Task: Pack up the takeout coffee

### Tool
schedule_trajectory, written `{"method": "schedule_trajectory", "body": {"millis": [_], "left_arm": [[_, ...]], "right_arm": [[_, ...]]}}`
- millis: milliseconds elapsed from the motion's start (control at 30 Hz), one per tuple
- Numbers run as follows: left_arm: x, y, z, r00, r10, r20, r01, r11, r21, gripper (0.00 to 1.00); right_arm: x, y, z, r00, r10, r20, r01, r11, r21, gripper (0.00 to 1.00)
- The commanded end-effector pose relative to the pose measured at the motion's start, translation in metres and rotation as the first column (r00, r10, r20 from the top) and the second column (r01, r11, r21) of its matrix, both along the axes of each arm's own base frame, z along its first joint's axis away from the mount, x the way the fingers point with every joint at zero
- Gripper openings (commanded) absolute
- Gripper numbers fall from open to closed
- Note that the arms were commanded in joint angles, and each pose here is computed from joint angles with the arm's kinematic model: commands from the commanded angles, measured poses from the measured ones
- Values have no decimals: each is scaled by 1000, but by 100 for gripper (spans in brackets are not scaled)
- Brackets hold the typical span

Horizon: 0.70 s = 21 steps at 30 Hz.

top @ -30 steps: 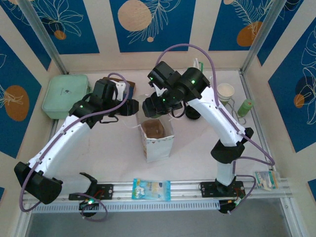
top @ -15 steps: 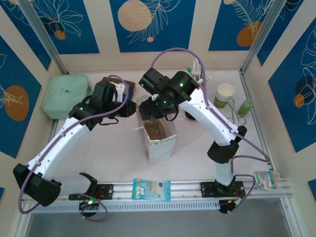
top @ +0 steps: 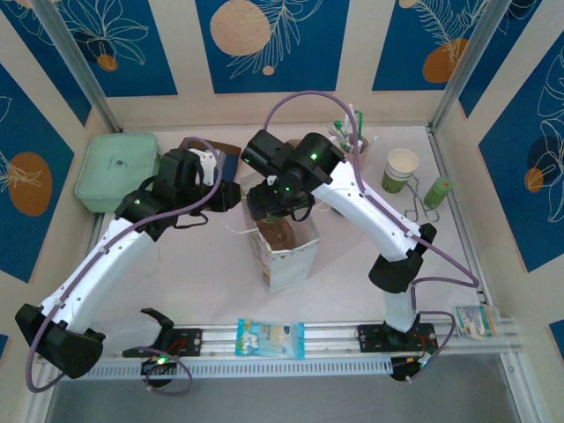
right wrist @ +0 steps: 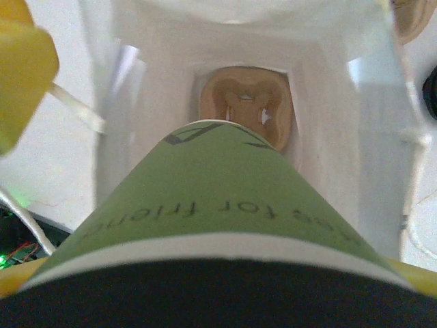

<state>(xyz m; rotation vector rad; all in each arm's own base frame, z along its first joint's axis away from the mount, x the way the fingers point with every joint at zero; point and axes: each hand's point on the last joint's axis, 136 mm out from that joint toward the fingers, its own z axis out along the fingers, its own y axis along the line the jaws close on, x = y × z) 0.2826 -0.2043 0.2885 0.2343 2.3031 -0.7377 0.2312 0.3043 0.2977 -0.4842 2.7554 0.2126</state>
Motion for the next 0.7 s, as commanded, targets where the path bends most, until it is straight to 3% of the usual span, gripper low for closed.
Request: {"method": "schedule_trajectory", "body": {"millis": [0, 200, 433, 667], "left_arm": [[-5, 0, 12, 999, -9, 34, 9, 1000, -17, 53], [4, -6, 18, 999, -18, 41, 18, 1000, -7, 55], [16, -9, -8, 1000, -11, -12, 12, 998, 60, 49], [19, -9, -19, 1000, 3, -30, 0, 996, 86, 30]], "right_arm": [[-14, -24, -2, 999, -22, -37, 19, 996, -84, 32], [-17, -27, -1, 999, -23, -42, 20, 997, -81, 32], [-21, -22, -10, 998, -14, -63, 9, 997, -82, 31], [-24, -22, -15, 997, -14, -74, 7, 995, -98, 28]]}}
